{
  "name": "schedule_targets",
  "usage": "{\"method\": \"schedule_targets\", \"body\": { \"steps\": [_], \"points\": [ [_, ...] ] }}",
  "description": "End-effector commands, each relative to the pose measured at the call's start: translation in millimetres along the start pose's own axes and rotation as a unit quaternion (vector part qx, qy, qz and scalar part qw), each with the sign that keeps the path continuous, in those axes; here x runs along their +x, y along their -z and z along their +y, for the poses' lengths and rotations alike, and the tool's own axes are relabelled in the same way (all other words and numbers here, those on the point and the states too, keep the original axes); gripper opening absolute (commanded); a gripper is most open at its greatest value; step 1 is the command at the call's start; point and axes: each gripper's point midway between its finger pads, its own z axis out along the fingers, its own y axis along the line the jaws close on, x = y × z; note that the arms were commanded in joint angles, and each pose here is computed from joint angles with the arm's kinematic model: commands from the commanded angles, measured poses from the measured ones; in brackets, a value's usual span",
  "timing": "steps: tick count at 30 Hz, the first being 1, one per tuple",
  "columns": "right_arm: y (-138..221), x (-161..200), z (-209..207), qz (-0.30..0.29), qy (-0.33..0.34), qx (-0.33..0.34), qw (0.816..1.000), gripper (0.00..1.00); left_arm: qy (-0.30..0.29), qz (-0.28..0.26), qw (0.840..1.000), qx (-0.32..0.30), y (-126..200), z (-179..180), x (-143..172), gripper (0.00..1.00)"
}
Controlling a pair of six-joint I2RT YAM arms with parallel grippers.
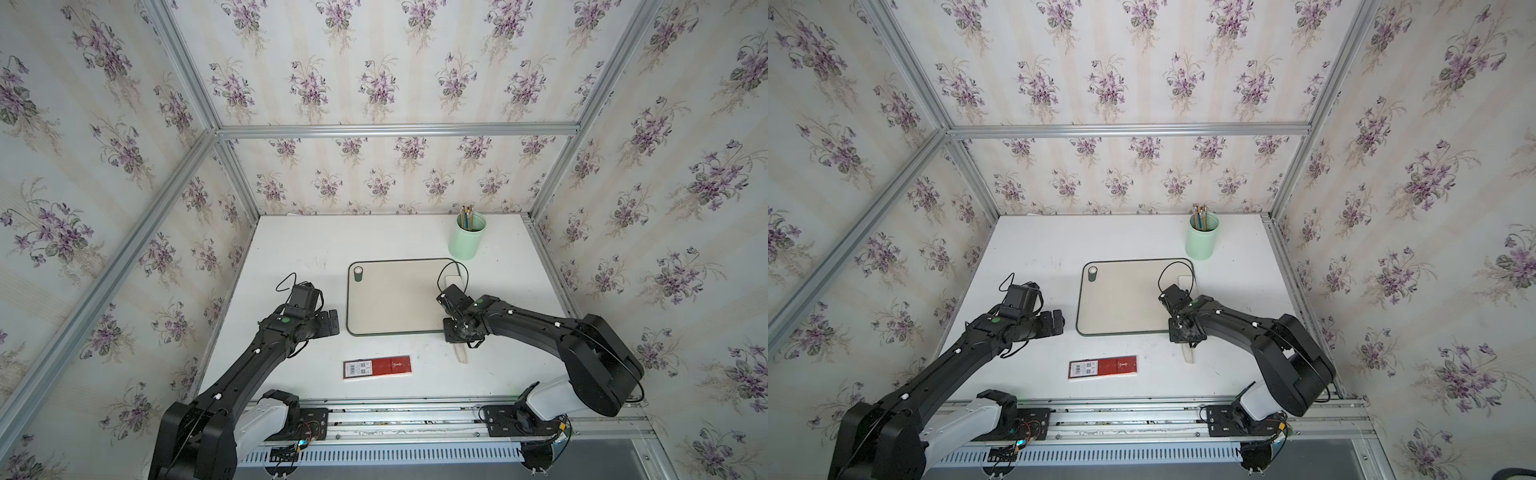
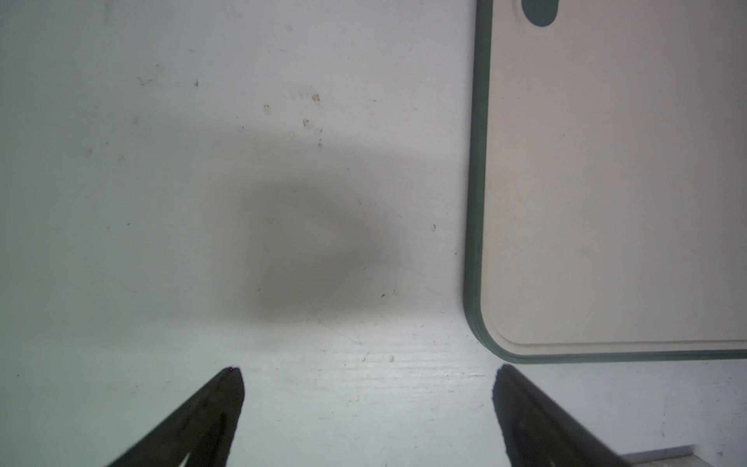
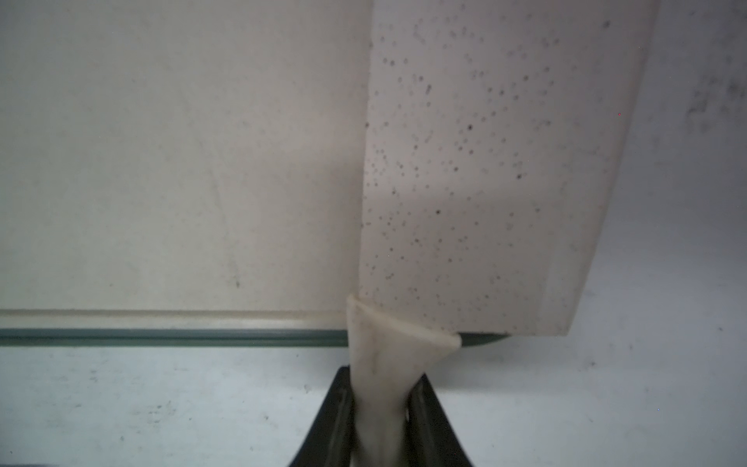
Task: Align the knife with the edge of the cutting board
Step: Place the knife at the edge of the cutting board.
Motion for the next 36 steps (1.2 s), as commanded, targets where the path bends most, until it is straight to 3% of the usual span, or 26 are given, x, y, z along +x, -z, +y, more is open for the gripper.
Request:
{"method": "schedule_targets", "body": {
  "steps": [1,36],
  "points": [
    [-2.4,1.6,-1.0,0.006,0.011,0.008,1.0,0.13,-0.003,-0.01,1.0,0.002,0.2,-1.2,-4.8,1.0],
    [5.8,12.9,-2.8,0.028,0.024,0.038,0.999,0.14,-0.005,-0.006,1.0,0.004,-1.3,-2.4,-4.0,1.0]
  ]
}}
